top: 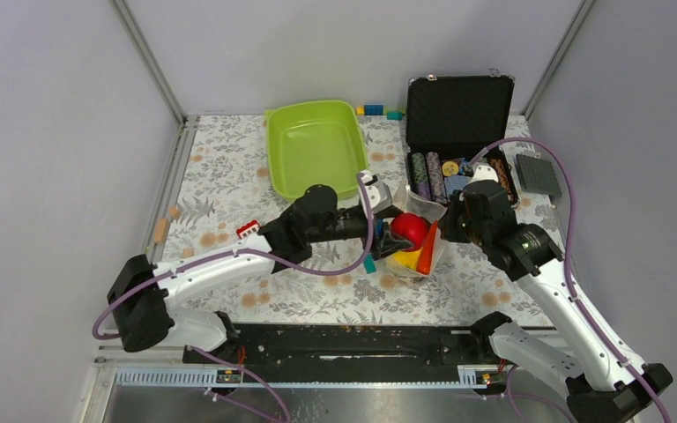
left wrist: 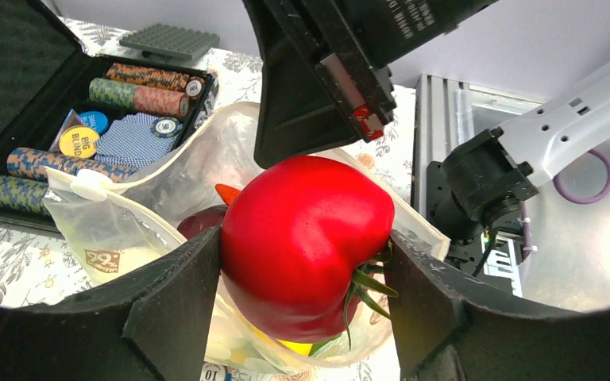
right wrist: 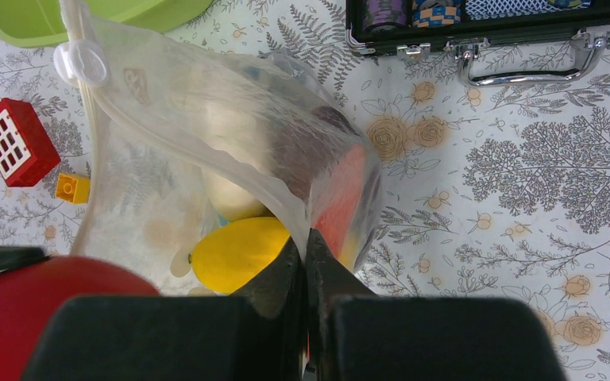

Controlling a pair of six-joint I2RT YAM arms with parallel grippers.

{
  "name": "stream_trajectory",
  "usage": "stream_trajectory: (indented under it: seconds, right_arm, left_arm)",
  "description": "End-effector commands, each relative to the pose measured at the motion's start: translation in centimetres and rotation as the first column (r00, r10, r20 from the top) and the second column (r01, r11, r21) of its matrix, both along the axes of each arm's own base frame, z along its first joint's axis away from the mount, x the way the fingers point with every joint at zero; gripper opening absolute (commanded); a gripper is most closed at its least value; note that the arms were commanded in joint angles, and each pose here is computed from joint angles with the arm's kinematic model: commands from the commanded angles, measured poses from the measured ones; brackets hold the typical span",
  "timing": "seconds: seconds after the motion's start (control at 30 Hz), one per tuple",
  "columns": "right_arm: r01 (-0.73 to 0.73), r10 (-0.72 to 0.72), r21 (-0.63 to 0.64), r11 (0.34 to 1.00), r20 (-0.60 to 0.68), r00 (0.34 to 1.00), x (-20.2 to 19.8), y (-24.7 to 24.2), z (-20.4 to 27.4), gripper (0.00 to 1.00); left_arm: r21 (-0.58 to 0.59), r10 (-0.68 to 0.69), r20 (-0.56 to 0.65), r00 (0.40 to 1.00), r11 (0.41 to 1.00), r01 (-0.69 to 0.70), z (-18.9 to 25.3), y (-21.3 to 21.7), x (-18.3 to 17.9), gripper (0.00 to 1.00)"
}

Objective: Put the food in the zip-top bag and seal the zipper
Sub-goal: Place the fake vegetable in the zipper food storage bag, then zip the zipper food storage bag at the center of the board.

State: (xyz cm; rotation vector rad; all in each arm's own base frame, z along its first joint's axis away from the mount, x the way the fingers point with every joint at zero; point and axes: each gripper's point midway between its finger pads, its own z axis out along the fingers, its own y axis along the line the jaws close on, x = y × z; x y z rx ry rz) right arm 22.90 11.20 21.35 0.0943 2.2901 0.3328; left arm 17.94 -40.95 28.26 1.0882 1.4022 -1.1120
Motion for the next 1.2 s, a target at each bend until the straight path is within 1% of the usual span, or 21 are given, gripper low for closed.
stream_trajectory:
  seconds: [0.0, 0.07, 0.1, 0.13, 0.17, 0.2, 0.27, 0.4, 0.5, 0.63, 0.67, 0.73, 0.9, 0.97, 1.03, 1.1, 1.17]
  right_arm:
    - [-0.008, 0.007, 0.015, 1.000, 0.019, 1.000, 0.2, 0.2, 0.4, 0.00]
    - [-0.011, 0.011, 0.016, 1.000, 0.017, 1.000, 0.2, 0.3, 0.3, 0.00]
    - [-0.011, 0.011, 0.017, 1.000, 0.021, 1.000, 0.2, 0.3, 0.5, 0.00]
    - [-0.009, 0.009, 0.017, 1.000, 0.022, 1.000, 0.2, 0.2, 0.5, 0.00]
    - [-0.009, 0.008, 0.017, 1.000, 0.024, 1.000, 0.2, 0.2, 0.5, 0.00]
    - [-0.008, 0.008, 0.015, 1.000, 0.025, 1.000, 0.2, 0.2, 0.5, 0.00]
    - [-0.010, 0.010, 0.015, 1.000, 0.025, 1.000, 0.2, 0.2, 0.5, 0.00]
    - [-0.016, 0.016, 0.013, 1.000, 0.025, 1.000, 0.3, 0.3, 0.6, 0.00]
    - [-0.048, 0.047, 0.021, 0.999, 0.033, 0.998, 0.2, 0.7, 1.1, 0.00]
    - [-0.174, 0.169, 0.056, 0.983, 0.080, 0.982, -0.1, 2.5, 3.0, 0.00]
    - [-0.248, 0.241, 0.072, 0.966, 0.091, 0.966, -0.7, 3.4, 3.6, 0.00]
    - [-0.340, 0.328, 0.096, 0.936, 0.120, 0.937, -1.5, 4.5, 5.1, 0.00]
    - [-0.559, 0.534, 0.120, 0.820, 0.189, 0.824, -4.2, 6.8, 8.1, 0.00]
    - [-0.625, 0.597, 0.116, 0.772, 0.206, 0.775, -5.1, 7.4, 8.8, 0.00]
    - [-0.667, 0.636, 0.118, 0.736, 0.218, 0.741, -5.6, 7.9, 9.1, 0.00]
    - [-0.716, 0.679, 0.132, 0.686, 0.238, 0.695, -6.2, 8.6, 9.6, 0.00]
    - [-0.759, 0.715, 0.151, 0.633, 0.261, 0.649, -6.7, 9.5, 10.1, 0.00]
  left_arm:
    - [-0.057, 0.028, 0.069, 0.997, 0.998, -0.024, 3.4, -1.3, 1.0, 0.41]
    - [-0.046, 0.027, 0.069, 0.997, 0.999, -0.024, 3.1, -1.7, 1.2, 0.49]
    - [-0.038, 0.037, 0.068, 0.997, 0.999, -0.034, 3.0, -1.8, 1.3, 0.63]
    - [-0.029, 0.049, 0.064, 0.997, 0.998, -0.047, 2.8, -1.8, 1.5, 0.83]
    - [-0.023, 0.060, 0.061, 0.996, 0.998, -0.059, 2.8, -1.8, 1.8, 0.96]
    - [-0.020, 0.065, 0.060, 0.996, 0.998, -0.064, 2.8, -1.7, 1.8, 0.99]
    - [-0.019, 0.063, 0.065, 0.996, 0.998, -0.062, 3.0, -1.4, 1.6, 0.99]
    - [-0.056, 0.000, 0.085, 0.996, 0.998, 0.005, 4.1, -0.6, -0.2, 0.99]
    - [-0.089, 0.049, 0.102, 0.994, 0.995, -0.040, 5.2, 0.9, -0.2, 0.99]
    - [-0.136, 0.120, 0.123, 0.985, 0.985, -0.103, 6.0, 3.8, -0.7, 0.99]
    - [-0.139, 0.142, 0.147, 0.979, 0.983, -0.121, 6.0, 4.6, -0.7, 0.99]
    - [-0.153, 0.195, 0.155, 0.968, 0.973, -0.172, 6.0, 6.5, -0.7, 0.99]
    - [-0.175, 0.352, 0.122, 0.928, 0.928, -0.329, 4.9, 11.6, -0.6, 0.99]
    - [-0.174, 0.405, 0.115, 0.907, 0.907, -0.383, 4.1, 13.6, -0.6, 0.99]
    - [-0.182, 0.447, 0.067, 0.892, 0.885, -0.430, 3.5, 15.4, -0.9, 0.99]
    - [-0.202, 0.477, 0.039, 0.878, 0.864, -0.460, 3.1, 17.0, -1.3, 0.99]
    - [-0.208, 0.461, 0.042, 0.886, 0.872, -0.444, 1.9, 17.7, -2.1, 0.99]
